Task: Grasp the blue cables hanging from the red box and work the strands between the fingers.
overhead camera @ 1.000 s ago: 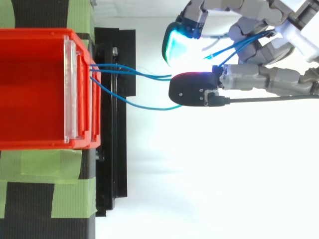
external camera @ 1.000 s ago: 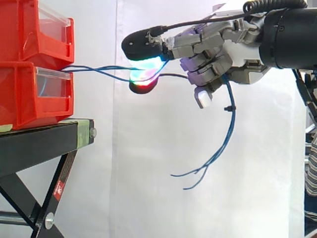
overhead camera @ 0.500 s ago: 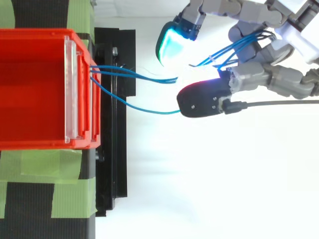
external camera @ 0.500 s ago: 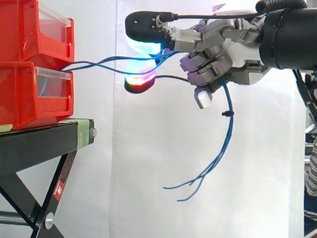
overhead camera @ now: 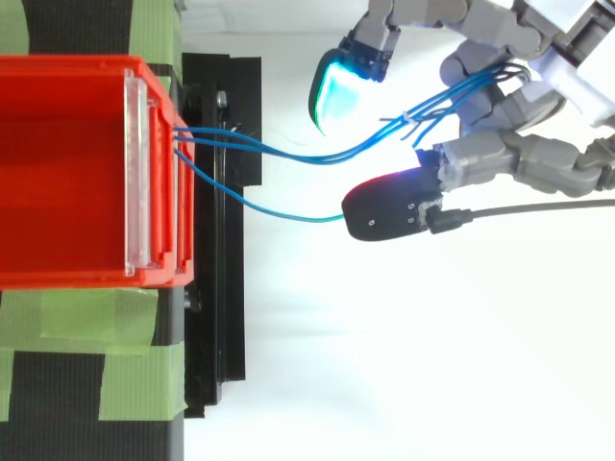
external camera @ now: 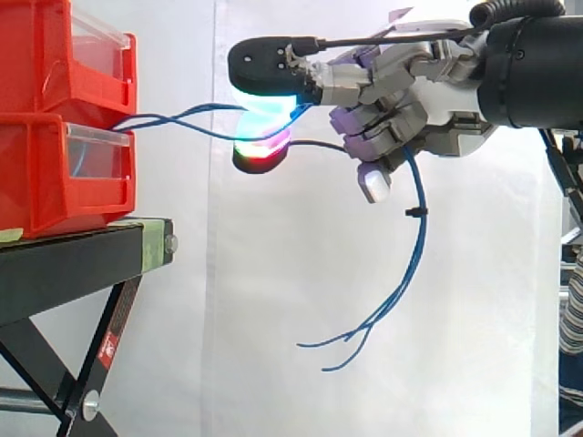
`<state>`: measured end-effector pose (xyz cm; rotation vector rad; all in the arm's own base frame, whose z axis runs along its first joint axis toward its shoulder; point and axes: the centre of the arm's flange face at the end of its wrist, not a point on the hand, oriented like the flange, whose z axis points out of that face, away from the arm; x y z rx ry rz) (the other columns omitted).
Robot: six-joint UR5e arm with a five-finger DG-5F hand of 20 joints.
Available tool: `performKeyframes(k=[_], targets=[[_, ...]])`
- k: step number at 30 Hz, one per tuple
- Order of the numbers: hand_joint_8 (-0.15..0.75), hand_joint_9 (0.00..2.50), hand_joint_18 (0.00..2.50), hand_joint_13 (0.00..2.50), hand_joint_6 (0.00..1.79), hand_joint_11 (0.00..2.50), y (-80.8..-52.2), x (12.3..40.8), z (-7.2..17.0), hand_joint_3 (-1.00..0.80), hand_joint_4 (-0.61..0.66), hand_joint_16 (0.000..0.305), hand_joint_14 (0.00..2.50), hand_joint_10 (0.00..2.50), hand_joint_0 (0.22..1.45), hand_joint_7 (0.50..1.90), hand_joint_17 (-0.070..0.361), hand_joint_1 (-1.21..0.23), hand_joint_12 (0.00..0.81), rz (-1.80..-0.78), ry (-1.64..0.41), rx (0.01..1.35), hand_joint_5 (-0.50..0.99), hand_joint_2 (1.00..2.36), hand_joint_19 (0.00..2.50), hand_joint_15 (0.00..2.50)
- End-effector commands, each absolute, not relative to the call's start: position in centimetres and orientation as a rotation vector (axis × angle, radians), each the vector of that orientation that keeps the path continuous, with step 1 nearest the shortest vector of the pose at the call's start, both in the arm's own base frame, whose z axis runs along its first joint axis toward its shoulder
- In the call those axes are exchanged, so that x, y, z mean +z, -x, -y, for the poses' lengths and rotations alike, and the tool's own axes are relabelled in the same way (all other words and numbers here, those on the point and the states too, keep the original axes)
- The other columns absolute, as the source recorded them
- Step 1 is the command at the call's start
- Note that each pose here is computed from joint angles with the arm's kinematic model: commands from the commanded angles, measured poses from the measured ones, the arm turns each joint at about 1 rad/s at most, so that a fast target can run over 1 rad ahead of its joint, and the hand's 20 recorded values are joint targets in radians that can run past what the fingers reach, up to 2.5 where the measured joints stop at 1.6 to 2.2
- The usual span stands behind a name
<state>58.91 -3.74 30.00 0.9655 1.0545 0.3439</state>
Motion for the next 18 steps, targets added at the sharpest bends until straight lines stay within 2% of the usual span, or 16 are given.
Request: performKeyframes(k=[1, 8, 18], targets=[[0.532, 1.78, 2.5, 1.96, 0.49, 2.5, -59.01, 30.05, 3.51, -0.85, 0.23, 0.243, 2.5, 2.5, 0.81, 1.18, 0.182, -0.73, 0.684, -1.07, -0.943, 0.353, 0.14, 1.0, 0.6, 1.71], [0.532, 1.78, 2.5, 1.96, 0.58, 2.5, -59.12, 30.12, 3.28, -0.77, 0.25, 0.243, 2.5, 2.5, 0.87, 1.16, 0.182, -0.67, 0.684, -1.075, -0.929, 0.364, 0.17, 1.01, 0.6, 1.71], [0.532, 1.78, 2.5, 1.96, 0.48, 2.5, -59.13, 30.13, 3.29, -0.69, 0.26, 0.243, 2.5, 2.5, 0.89, 1.19, 0.182, -0.62, 0.684, -1.072, -0.932, 0.366, 0.22, 1.01, 0.6, 1.71]])
